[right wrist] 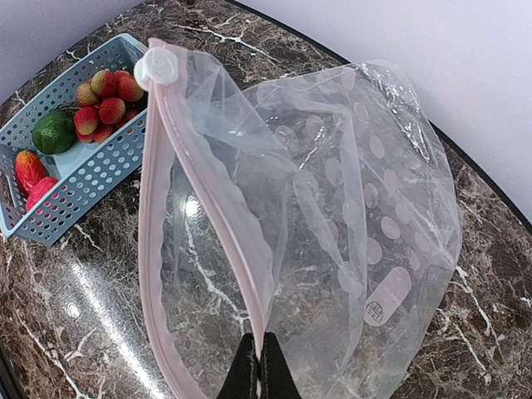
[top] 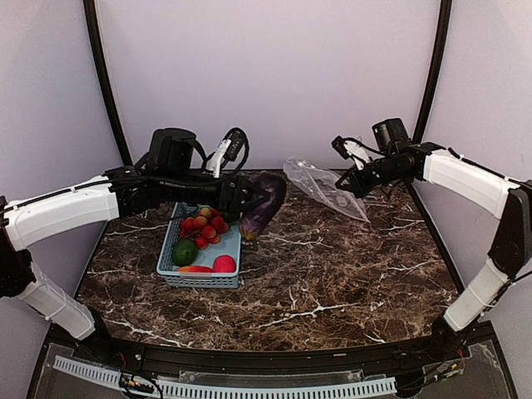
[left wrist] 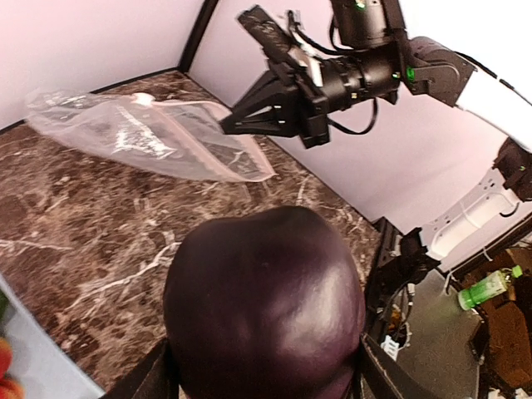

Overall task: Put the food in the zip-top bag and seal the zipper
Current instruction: Pick up the fake vegetable from the bin, then place the fake vegetable in the zipper food storage bag.

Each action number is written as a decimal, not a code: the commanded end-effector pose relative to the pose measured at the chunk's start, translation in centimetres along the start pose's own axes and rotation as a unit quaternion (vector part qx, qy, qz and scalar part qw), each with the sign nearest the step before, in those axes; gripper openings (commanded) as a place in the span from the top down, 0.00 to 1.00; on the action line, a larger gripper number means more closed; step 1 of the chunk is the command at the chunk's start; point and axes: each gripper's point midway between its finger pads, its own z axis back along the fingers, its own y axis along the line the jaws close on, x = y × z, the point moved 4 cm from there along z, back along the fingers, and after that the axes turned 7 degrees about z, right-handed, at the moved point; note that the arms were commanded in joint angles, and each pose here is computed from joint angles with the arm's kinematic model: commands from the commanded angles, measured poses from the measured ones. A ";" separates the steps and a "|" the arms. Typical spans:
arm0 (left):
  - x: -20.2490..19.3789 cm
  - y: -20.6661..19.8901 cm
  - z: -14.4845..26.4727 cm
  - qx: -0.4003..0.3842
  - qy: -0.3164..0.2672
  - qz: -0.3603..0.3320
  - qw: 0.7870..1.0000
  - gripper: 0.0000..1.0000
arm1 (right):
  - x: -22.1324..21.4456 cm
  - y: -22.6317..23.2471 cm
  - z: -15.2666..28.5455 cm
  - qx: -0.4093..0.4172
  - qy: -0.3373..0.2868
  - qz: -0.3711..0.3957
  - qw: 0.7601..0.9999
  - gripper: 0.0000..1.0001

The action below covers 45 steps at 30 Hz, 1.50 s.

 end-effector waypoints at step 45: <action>1.1 4.6 -20.0 -0.066 -0.072 0.358 0.929 0.78 | 0.3 4.6 0.9 0.047 -0.004 -0.040 0.998 1.00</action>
